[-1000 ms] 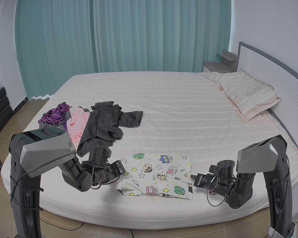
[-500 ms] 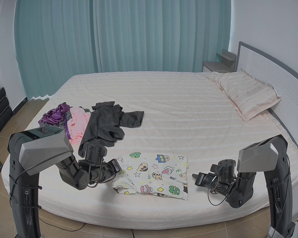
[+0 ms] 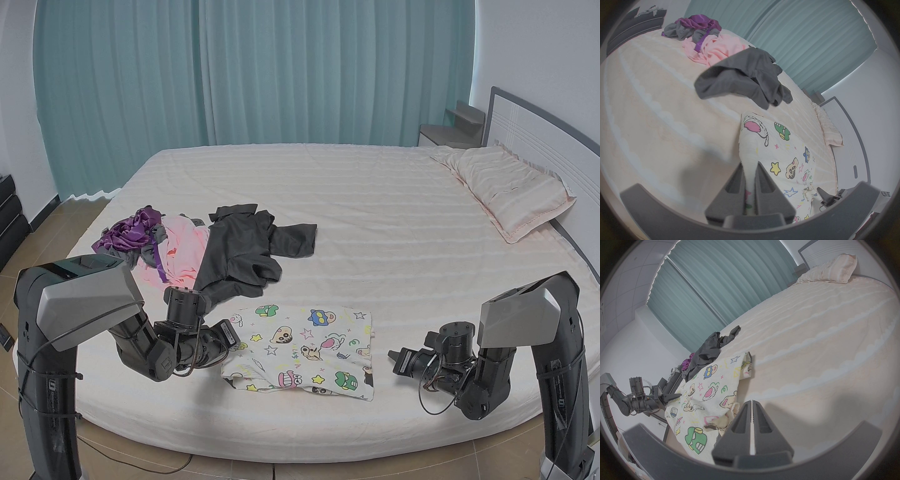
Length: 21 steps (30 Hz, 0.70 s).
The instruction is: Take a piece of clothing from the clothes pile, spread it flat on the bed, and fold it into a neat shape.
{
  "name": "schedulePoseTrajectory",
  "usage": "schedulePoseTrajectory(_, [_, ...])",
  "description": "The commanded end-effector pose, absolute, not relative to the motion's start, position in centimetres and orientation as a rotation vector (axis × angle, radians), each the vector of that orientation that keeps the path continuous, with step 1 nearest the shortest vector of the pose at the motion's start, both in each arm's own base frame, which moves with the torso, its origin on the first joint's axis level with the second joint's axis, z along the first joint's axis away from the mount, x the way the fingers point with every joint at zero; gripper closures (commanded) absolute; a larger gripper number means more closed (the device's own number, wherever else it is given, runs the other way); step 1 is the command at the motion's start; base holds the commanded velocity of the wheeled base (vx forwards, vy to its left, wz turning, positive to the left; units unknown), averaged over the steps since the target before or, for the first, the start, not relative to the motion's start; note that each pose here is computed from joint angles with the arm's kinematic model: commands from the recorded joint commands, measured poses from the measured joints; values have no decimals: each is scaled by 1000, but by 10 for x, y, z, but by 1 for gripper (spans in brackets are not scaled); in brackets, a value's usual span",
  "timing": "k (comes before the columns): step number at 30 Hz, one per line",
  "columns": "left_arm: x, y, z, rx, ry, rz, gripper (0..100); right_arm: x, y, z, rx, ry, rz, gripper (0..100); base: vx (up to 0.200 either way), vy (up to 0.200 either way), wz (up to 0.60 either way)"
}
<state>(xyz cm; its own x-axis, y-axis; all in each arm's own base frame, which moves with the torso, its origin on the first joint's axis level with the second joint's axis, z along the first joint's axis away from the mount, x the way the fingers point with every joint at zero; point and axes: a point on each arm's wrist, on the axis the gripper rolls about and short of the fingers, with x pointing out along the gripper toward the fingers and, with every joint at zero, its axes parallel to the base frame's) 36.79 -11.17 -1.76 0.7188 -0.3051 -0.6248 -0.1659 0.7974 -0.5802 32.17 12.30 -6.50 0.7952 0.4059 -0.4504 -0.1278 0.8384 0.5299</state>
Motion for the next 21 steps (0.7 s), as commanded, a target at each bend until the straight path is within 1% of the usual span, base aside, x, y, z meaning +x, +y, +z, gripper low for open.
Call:
schedulePoseTrajectory(1, [368, -111, -18, -661, 782, -79, 100, 321, 123, -65, 502, 586, 299, 100, 0, 200, 0])
schedulePoseTrajectory(13, [367, -110, -18, -660, 790, -76, 100, 322, 123, -63, 503, 583, 300, 100, 0, 200, 0])
schedulePoseTrajectory(21, [363, -110, -19, -657, 802, -72, 100, 322, 123, -63, 503, 580, 298, 100, 0, 0, 0])
